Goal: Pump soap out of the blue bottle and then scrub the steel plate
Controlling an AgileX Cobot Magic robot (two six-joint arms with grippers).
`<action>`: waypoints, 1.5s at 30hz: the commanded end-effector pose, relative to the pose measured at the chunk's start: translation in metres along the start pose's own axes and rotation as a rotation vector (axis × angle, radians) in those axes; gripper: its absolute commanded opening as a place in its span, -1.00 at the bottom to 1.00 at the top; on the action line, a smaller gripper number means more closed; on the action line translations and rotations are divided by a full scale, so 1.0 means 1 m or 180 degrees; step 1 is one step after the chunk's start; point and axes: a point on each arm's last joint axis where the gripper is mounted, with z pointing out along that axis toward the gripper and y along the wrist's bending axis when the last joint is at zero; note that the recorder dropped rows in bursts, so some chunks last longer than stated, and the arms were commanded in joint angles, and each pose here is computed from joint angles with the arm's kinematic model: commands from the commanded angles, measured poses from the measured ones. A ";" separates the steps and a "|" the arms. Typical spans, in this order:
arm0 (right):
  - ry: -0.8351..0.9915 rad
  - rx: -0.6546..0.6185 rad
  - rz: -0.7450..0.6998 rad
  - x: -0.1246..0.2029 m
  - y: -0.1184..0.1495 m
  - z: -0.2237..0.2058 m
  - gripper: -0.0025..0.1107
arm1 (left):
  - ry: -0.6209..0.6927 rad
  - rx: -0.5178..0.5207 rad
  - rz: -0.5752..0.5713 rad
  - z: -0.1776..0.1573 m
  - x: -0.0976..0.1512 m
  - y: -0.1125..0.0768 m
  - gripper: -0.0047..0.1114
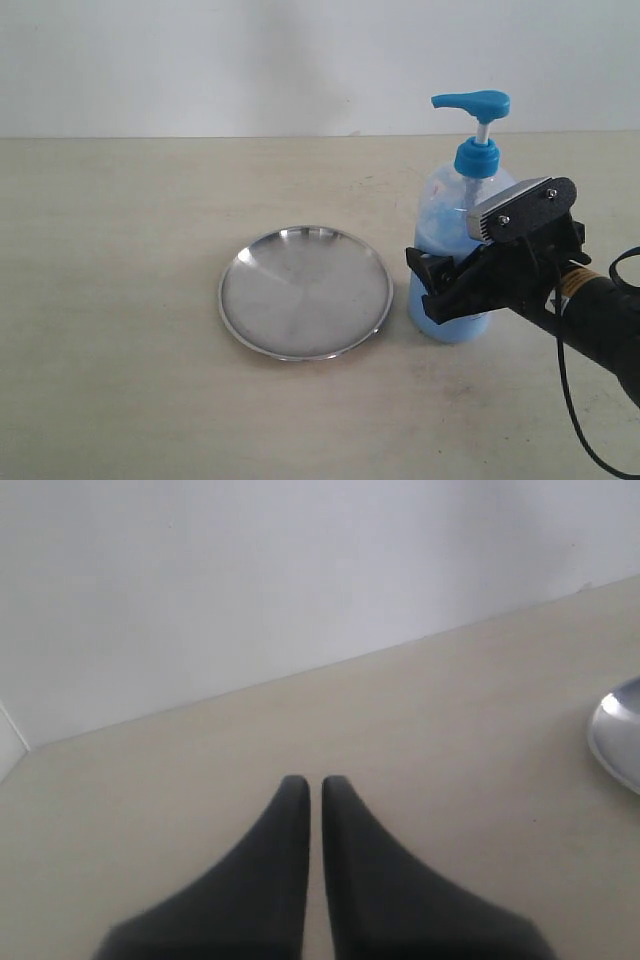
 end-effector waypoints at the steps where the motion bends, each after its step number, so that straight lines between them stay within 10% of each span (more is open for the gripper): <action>1: 0.0033 -0.0041 -0.0026 0.001 0.002 0.001 -0.96 | -0.0405 -0.0048 -0.0944 0.000 -0.010 0.003 -0.85; 26: -0.0114 -0.0023 -0.0389 -0.003 0.001 0.001 -0.96 | -0.1210 -0.0305 -0.2310 -0.006 -0.027 0.020 -0.85; 45: -0.0192 0.0140 -0.0414 -0.022 -0.006 0.020 -0.96 | -0.0269 -0.0306 -0.1841 0.025 -0.027 0.018 -0.85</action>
